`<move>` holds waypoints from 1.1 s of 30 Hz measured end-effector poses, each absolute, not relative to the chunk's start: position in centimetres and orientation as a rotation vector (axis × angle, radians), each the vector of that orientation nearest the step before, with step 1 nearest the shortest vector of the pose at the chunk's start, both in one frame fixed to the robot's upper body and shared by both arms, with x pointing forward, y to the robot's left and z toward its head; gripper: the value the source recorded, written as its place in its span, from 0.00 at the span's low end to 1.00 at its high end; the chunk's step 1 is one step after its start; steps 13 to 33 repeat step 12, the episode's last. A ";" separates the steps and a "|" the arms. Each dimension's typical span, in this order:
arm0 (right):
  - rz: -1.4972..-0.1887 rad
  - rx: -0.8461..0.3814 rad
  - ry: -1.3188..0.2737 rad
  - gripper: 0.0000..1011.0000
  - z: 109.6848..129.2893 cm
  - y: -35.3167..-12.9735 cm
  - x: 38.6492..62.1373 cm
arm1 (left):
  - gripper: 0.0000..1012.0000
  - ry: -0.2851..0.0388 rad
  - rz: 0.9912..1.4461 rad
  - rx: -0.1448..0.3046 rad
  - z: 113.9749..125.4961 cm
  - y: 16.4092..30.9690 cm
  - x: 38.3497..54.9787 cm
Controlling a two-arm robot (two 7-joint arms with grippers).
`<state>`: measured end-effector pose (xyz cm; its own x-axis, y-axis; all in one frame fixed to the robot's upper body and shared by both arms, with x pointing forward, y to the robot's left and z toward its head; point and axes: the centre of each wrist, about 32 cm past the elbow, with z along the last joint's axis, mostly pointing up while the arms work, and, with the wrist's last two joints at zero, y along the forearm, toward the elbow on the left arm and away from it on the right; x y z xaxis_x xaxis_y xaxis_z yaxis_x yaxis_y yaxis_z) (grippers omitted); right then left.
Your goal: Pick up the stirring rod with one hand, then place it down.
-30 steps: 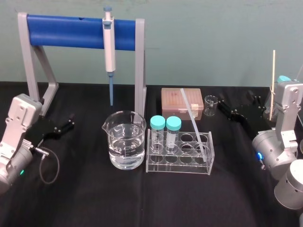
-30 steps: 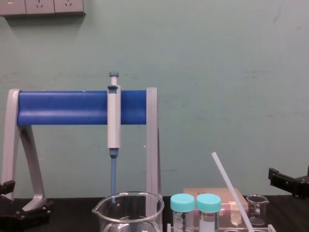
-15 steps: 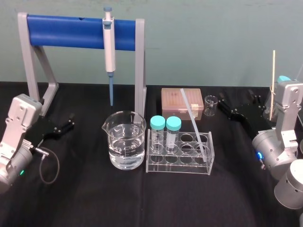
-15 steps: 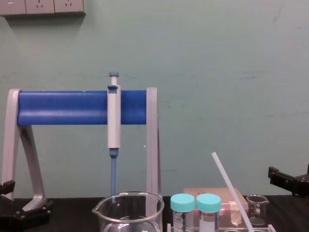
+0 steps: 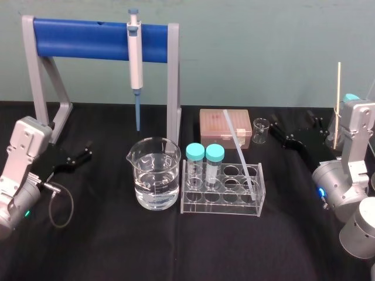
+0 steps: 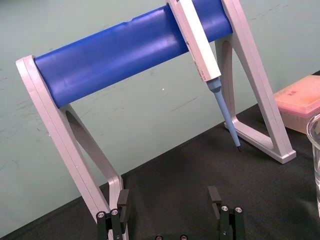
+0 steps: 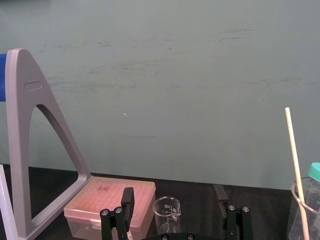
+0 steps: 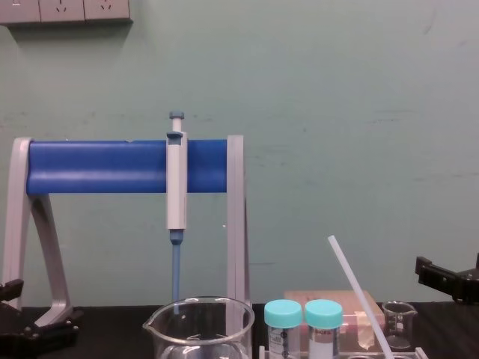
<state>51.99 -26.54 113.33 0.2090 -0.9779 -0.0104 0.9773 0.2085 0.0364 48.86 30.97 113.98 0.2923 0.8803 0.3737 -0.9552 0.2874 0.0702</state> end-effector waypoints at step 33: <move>-1.360 0.038 -0.016 0.99 113.3 -26.5 52.0 | 0.99 -0.285 1.248 0.305 114.0 31.0 48.9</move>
